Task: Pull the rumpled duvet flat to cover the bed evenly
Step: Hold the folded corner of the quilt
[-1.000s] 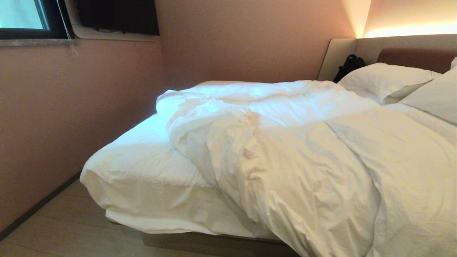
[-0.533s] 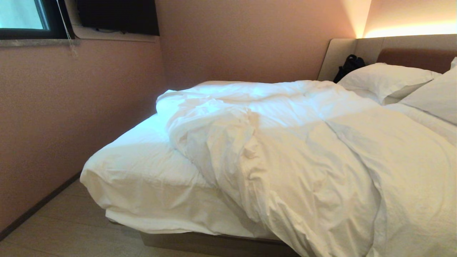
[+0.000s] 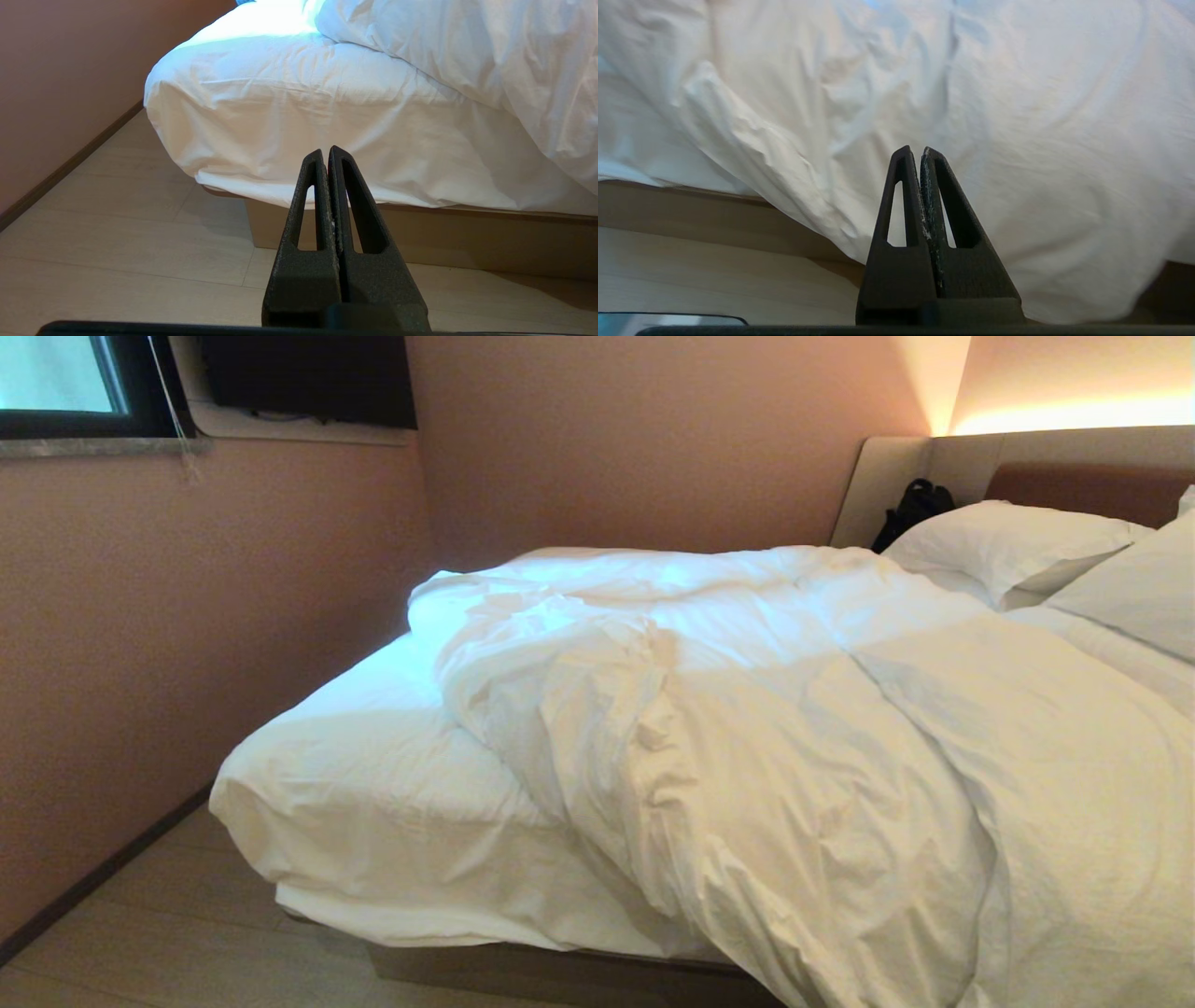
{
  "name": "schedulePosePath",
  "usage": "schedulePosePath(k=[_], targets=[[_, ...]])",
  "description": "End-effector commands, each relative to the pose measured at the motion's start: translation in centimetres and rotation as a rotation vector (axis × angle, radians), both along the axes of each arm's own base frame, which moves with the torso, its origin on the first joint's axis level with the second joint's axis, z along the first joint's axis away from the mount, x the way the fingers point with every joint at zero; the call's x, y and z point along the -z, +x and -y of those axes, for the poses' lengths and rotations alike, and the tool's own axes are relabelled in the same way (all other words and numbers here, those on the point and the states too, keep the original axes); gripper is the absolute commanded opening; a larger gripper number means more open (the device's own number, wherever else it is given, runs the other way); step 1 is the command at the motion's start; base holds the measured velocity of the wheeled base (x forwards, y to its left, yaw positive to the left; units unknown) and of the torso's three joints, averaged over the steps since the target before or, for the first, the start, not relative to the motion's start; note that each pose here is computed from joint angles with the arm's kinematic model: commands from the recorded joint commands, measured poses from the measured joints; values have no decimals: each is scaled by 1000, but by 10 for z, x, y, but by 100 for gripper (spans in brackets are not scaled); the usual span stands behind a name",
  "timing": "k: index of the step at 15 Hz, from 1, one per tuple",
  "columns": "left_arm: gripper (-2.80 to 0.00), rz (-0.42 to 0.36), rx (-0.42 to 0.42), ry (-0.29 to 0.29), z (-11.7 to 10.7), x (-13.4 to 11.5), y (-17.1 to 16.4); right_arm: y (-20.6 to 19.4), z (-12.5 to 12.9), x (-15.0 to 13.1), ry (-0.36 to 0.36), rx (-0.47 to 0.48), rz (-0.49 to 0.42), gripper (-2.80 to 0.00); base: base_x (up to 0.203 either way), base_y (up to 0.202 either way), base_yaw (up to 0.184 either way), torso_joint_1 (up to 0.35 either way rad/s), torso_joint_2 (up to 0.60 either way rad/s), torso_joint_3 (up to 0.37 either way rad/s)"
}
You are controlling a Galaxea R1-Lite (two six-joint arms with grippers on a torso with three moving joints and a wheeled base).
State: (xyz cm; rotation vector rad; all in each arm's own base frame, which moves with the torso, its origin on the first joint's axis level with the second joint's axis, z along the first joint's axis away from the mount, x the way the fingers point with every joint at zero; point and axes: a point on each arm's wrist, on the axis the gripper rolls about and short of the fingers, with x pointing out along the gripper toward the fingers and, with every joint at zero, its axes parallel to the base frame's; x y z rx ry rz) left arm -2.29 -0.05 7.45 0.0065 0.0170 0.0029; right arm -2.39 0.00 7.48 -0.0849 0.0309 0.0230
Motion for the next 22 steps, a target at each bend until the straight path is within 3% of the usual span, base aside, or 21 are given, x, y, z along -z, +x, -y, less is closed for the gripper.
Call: schedulePosePath(k=[1, 3, 19, 22], targets=[[-280, 0, 0, -1, 0, 0, 0, 0, 0, -1, 41, -7, 19, -280, 0, 0, 0, 0, 0, 0], [-280, 0, 0, 1, 0, 0, 0, 0, 0, -1, 68, -2, 19, -280, 0, 0, 0, 0, 0, 0], [-280, 2, 0, 1, 0, 0, 0, 0, 0, -1, 70, -1, 19, -280, 0, 0, 0, 0, 0, 0], [-280, 1, 0, 1, 0, 0, 0, 0, 0, -1, 70, -1, 19, -280, 2, 120, -6, 2, 1, 5]])
